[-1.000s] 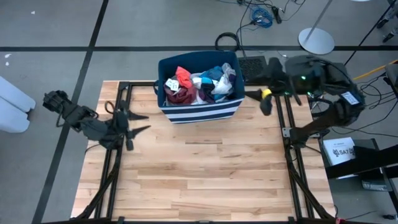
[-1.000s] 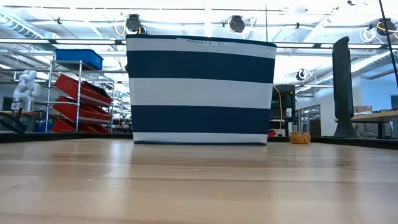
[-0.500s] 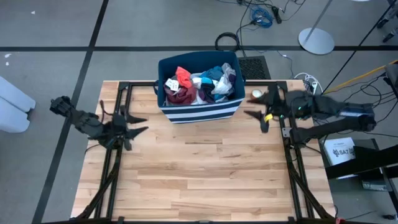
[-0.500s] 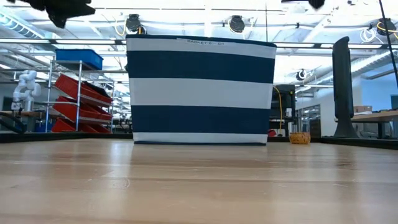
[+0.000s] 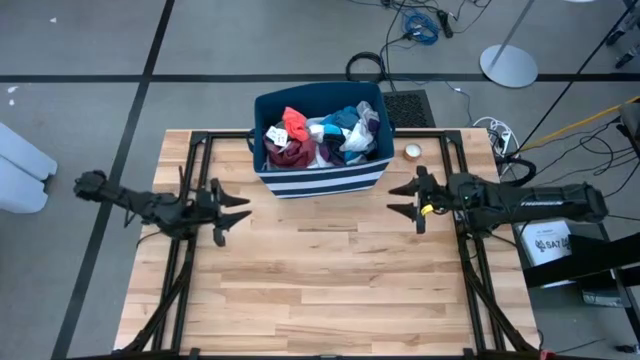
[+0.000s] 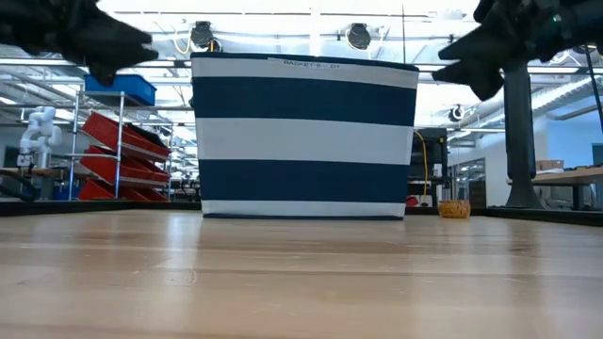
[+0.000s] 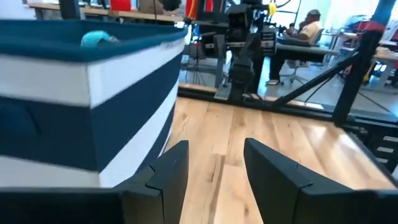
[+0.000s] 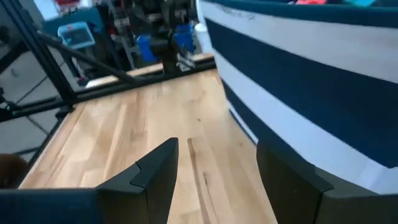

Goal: Sort clothes
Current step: Return to Home Position

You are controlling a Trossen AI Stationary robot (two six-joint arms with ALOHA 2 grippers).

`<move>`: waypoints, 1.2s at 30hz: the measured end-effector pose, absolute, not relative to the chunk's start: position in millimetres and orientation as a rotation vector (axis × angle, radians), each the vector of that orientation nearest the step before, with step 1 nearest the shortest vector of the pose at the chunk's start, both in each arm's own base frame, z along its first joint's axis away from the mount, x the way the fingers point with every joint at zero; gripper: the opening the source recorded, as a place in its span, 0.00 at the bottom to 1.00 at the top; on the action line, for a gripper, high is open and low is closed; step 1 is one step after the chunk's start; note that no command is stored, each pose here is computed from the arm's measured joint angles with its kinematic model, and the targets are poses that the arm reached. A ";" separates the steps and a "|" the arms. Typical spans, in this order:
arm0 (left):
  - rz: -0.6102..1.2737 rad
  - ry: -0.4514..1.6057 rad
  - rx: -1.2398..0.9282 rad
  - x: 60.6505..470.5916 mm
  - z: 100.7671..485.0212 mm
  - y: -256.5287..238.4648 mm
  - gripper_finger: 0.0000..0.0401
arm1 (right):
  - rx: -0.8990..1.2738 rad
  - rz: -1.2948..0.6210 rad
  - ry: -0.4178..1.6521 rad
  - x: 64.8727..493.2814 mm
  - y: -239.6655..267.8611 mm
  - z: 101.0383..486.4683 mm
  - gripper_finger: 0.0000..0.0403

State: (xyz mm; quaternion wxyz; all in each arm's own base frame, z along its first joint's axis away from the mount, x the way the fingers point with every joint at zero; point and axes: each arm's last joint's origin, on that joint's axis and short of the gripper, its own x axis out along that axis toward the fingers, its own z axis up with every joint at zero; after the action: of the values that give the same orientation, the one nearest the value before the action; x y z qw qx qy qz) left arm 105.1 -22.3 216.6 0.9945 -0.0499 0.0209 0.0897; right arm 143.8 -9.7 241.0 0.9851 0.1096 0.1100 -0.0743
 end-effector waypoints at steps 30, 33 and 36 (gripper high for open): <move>0.087 0.081 -0.282 111.0 159.3 3.7 0.41 | 0.301 -0.094 0.064 115.8 -31.7 168.8 0.51; 0.088 0.091 -0.282 110.9 158.3 3.7 0.41 | 0.285 -0.108 0.041 110.9 -31.5 171.0 0.51; 0.110 0.083 -0.280 110.6 158.8 4.4 0.41 | 0.279 -0.172 0.035 106.3 -32.0 165.1 0.51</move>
State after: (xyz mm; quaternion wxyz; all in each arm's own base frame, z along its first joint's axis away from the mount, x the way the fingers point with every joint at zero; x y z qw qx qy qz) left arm 110.6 4.4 158.8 0.9878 -0.1396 0.0412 0.0550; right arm 106.3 -32.0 165.1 0.9864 0.1388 0.0175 -0.0858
